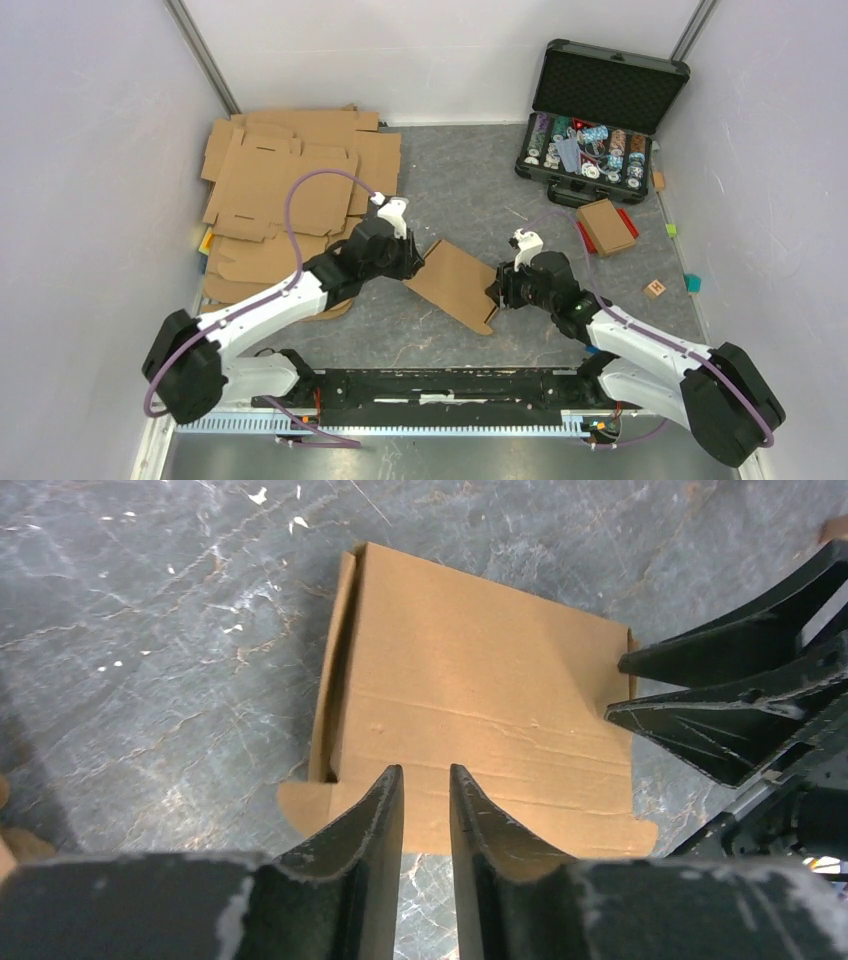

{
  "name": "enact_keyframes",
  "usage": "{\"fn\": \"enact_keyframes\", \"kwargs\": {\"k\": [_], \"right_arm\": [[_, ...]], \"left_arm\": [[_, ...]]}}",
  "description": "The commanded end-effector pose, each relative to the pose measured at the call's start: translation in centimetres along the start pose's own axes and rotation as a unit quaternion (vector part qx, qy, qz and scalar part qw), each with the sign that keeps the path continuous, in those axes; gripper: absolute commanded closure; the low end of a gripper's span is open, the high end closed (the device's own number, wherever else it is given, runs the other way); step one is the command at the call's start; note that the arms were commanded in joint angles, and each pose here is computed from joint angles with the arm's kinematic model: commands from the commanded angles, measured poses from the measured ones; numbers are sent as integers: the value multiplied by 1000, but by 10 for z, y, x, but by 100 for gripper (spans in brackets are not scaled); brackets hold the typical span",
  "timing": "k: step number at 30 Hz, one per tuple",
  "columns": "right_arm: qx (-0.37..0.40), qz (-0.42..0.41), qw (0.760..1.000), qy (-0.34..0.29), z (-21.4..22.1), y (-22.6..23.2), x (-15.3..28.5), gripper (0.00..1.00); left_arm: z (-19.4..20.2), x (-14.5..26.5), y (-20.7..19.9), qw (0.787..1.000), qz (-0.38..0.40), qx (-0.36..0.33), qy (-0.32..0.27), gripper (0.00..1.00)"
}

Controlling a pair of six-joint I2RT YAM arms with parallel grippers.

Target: Fold the paper box

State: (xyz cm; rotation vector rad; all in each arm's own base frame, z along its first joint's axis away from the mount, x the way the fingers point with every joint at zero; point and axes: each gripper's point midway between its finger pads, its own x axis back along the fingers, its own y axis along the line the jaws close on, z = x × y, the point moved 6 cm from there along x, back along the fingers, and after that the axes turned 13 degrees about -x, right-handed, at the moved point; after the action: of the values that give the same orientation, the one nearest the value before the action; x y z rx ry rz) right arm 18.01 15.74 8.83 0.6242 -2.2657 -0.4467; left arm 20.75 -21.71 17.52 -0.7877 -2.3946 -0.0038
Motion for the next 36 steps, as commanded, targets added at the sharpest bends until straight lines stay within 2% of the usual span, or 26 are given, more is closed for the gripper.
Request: {"fn": "enact_keyframes", "kwargs": {"k": [1,4,10,15,22,25,31,36], "right_arm": [[10,25,999,28,17,-12,-4,48],[12,30,999,32,18,-13,-6,51],[37,44,998,28,10,-12,-3,53],[54,52,997,25,3,-11,6,60],[68,-30,997,1,-32,28,22,61],[68,-72,995,6,-36,42,28,67],[42,-120,990,60,-2,41,21,88],[31,-123,984,126,37,27,10,94]], "left_arm": [[-4,-19,-13,999,52,-6,7,73],[16,-28,-13,997,64,12,28,77],[56,-46,-7,995,67,11,73,79],[81,-60,-1,993,57,12,102,81],[56,-53,-4,995,59,-2,76,80],[41,-47,-8,996,62,-4,59,79],[21,-46,-20,994,98,1,44,75],[36,-62,-24,990,118,2,83,75]]}}
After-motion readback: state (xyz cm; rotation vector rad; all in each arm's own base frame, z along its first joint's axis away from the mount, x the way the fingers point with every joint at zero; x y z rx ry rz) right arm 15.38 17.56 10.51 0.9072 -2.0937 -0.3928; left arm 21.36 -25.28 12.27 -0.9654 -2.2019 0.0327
